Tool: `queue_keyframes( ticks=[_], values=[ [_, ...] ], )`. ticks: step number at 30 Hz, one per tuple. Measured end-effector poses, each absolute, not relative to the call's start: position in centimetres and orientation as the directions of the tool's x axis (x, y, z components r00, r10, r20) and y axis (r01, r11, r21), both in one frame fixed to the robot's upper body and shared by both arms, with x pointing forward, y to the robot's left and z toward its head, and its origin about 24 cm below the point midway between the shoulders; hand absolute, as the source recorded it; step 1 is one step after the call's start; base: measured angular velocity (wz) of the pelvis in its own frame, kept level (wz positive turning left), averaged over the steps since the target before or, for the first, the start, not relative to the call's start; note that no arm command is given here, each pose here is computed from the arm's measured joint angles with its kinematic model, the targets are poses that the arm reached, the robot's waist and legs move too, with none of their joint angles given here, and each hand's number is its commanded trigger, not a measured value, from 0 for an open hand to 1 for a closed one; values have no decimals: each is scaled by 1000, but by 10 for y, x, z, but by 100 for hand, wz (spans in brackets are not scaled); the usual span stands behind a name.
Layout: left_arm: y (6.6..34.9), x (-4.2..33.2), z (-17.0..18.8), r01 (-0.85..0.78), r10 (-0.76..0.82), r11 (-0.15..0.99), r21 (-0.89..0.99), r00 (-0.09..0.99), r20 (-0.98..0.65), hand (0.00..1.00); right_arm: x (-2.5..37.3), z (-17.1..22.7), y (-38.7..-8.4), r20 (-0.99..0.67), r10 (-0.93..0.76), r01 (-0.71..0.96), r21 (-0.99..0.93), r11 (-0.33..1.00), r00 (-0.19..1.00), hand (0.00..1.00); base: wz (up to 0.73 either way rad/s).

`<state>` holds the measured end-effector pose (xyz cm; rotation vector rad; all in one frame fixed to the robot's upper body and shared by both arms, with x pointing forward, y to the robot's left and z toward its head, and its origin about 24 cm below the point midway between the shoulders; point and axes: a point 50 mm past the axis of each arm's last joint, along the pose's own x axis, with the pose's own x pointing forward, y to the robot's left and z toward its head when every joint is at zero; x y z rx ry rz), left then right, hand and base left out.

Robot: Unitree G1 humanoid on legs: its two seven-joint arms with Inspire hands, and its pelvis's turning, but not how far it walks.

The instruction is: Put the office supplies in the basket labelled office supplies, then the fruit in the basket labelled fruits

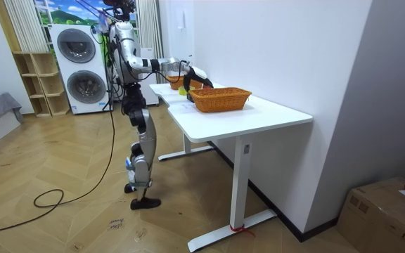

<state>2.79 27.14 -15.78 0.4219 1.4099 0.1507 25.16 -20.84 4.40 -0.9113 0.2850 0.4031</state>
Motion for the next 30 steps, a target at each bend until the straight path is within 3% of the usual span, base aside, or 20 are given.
queue_keyframes(
  ticks=[30],
  values=[
    [271,42,-156,141,349,914,380,205,-914,0,240,28,-201,-548,294,-615,-613,496,783,0,0]
  ],
)
